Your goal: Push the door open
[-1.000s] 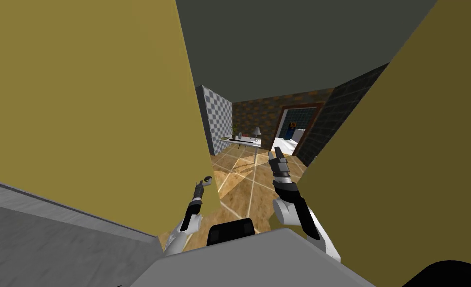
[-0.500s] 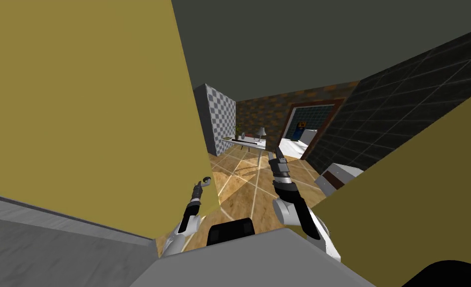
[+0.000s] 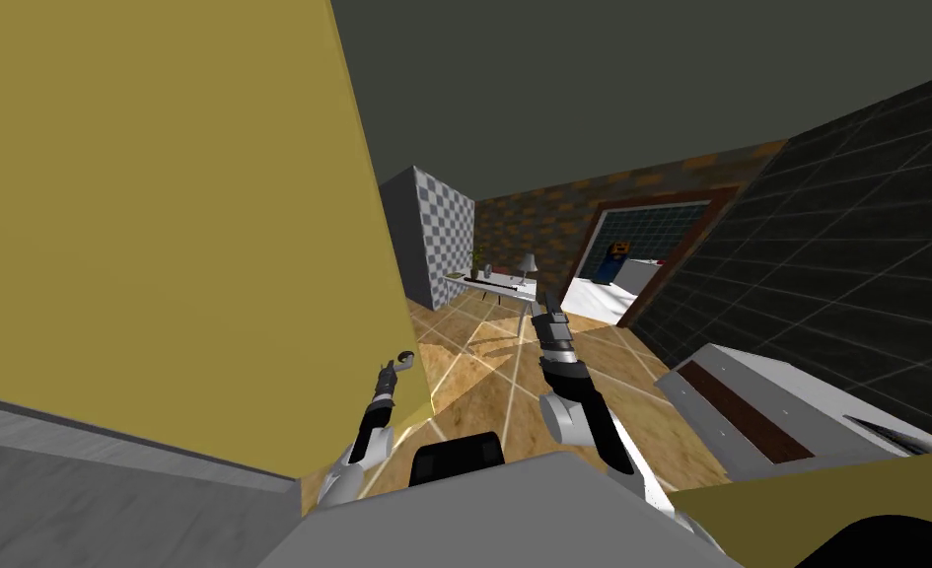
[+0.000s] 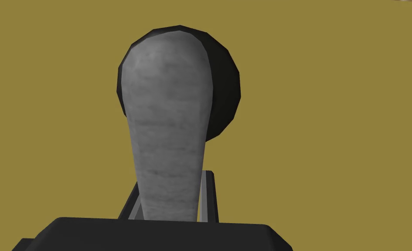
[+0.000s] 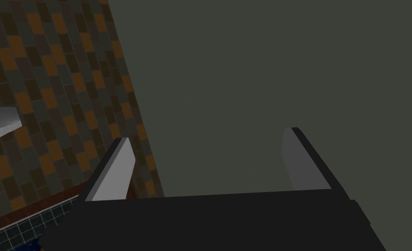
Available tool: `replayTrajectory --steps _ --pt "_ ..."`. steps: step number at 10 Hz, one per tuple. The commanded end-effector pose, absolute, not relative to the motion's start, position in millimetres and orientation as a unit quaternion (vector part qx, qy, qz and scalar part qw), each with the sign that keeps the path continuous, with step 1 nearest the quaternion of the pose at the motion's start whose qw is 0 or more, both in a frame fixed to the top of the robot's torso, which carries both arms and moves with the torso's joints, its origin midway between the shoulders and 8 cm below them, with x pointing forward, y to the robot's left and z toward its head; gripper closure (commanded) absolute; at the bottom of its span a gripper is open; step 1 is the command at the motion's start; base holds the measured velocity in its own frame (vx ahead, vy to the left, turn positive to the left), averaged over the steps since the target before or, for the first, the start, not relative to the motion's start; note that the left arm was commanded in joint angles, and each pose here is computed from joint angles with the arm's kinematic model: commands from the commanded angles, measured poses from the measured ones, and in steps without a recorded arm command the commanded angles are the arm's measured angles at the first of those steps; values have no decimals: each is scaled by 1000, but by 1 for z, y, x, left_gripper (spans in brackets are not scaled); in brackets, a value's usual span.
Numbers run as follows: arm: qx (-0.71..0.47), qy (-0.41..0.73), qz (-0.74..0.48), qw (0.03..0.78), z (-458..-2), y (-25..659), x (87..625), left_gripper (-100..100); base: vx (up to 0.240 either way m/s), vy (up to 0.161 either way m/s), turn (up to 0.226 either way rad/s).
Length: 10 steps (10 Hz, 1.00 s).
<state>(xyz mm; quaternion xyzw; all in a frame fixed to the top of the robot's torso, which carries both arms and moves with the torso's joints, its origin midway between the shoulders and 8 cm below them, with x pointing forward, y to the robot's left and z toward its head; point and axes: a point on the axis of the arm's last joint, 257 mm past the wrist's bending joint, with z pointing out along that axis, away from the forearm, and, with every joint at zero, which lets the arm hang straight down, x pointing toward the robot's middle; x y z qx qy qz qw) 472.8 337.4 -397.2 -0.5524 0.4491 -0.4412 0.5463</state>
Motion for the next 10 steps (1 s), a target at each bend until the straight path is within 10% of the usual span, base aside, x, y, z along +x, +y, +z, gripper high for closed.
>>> replayTrajectory --steps 1,10 --pt "-552 441 -438 555 -391 348 473 100 194 -95 134" --pt "-569 423 -417 569 -393 378 462 100 161 -69 83"
